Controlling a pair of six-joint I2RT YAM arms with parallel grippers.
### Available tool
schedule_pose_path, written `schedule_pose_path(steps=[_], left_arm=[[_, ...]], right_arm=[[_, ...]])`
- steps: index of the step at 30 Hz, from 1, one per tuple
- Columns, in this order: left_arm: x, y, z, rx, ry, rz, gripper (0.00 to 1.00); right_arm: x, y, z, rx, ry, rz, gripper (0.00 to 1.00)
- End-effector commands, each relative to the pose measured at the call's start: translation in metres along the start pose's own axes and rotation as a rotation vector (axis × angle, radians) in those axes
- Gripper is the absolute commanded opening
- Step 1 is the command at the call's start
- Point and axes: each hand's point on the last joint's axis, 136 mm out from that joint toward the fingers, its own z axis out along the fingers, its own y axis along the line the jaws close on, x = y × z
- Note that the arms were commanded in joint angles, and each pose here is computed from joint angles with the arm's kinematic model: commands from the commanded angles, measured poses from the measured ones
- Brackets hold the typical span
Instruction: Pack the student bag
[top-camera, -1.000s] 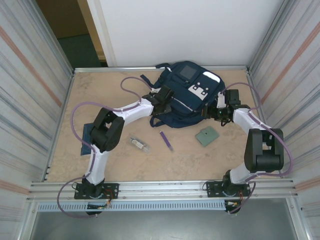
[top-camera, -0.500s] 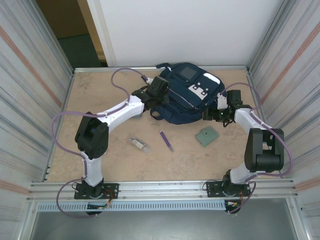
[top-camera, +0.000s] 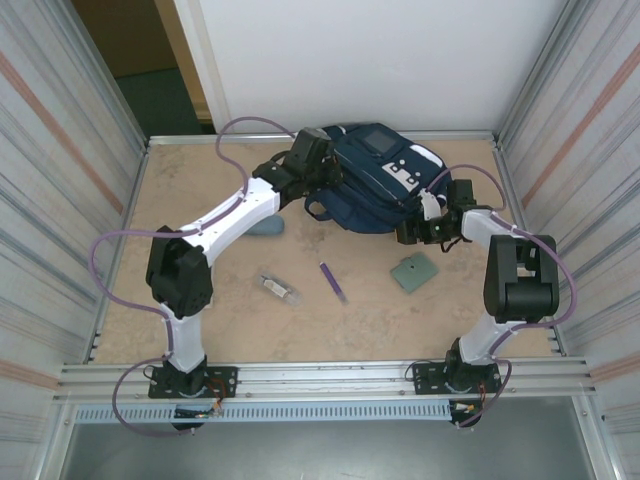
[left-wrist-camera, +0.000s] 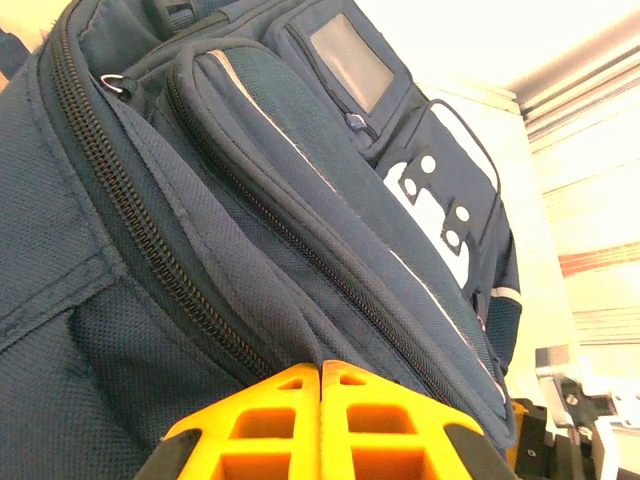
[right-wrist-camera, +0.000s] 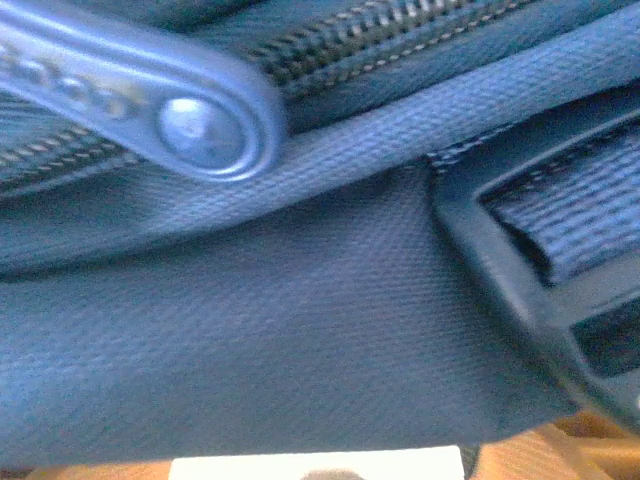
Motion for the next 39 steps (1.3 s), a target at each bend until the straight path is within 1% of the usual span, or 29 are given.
schedule_pose_path(steps=[1, 4, 7, 10, 16, 19, 20, 21, 23, 24, 26, 29, 31, 32, 35, 39], left_arm=[[-0.041, -0.043, -0.048, 0.141, -0.104, 0.022, 0.00], [-0.044, -0.048, -0.054, 0.158, -0.101, 0.031, 0.00], [-0.048, -0.052, -0.058, 0.174, -0.107, 0.037, 0.00], [-0.049, -0.054, -0.060, 0.178, -0.102, 0.045, 0.00], [-0.048, -0.055, -0.065, 0.194, -0.087, 0.043, 0.00], [-0.049, -0.054, -0.070, 0.193, -0.094, 0.044, 0.00], [-0.050, -0.055, -0.071, 0.195, -0.097, 0.043, 0.00], [-0.050, -0.056, -0.071, 0.197, -0.098, 0.046, 0.00], [-0.050, -0.056, -0.071, 0.199, -0.098, 0.050, 0.00], [-0.049, -0.055, -0.070, 0.198, -0.094, 0.050, 0.00], [-0.048, -0.054, -0.069, 0.196, -0.093, 0.046, 0.00], [-0.050, -0.050, -0.067, 0.186, -0.097, 0.055, 0.00], [-0.052, -0.045, -0.064, 0.161, -0.108, 0.065, 0.00], [-0.053, -0.041, -0.061, 0.146, -0.116, 0.068, 0.00], [-0.050, -0.036, -0.047, 0.132, -0.119, 0.074, 0.00], [-0.041, -0.027, -0.024, 0.114, -0.104, 0.066, 0.00]], right_arm=[[-0.010, -0.022, -0.003, 0.095, -0.060, -0.037, 0.71], [-0.014, -0.029, -0.003, 0.072, -0.089, -0.028, 0.72], [-0.015, -0.024, 0.000, 0.051, -0.107, -0.073, 0.72], [-0.019, -0.026, 0.001, 0.071, -0.146, -0.095, 0.73], [-0.024, -0.042, -0.001, 0.148, -0.161, -0.118, 0.72], [-0.028, -0.041, -0.001, 0.139, -0.174, -0.130, 0.68], [-0.029, -0.040, -0.001, 0.129, -0.175, -0.134, 0.64], [-0.029, -0.037, 0.000, 0.111, -0.171, -0.138, 0.57], [-0.029, -0.034, 0.001, 0.083, -0.163, -0.129, 0.37], [-0.029, -0.034, 0.001, 0.076, -0.163, -0.126, 0.29], [-0.028, -0.034, 0.000, 0.080, -0.161, -0.124, 0.19], [-0.026, -0.031, -0.005, 0.078, -0.155, -0.122, 0.07], [-0.025, -0.025, -0.009, 0.060, -0.130, -0.104, 0.01], [-0.024, -0.021, -0.012, 0.055, -0.098, -0.081, 0.00], [-0.011, 0.002, -0.017, 0.014, 0.047, -0.028, 0.00], [0.005, 0.026, -0.016, -0.059, 0.180, 0.002, 0.00]])
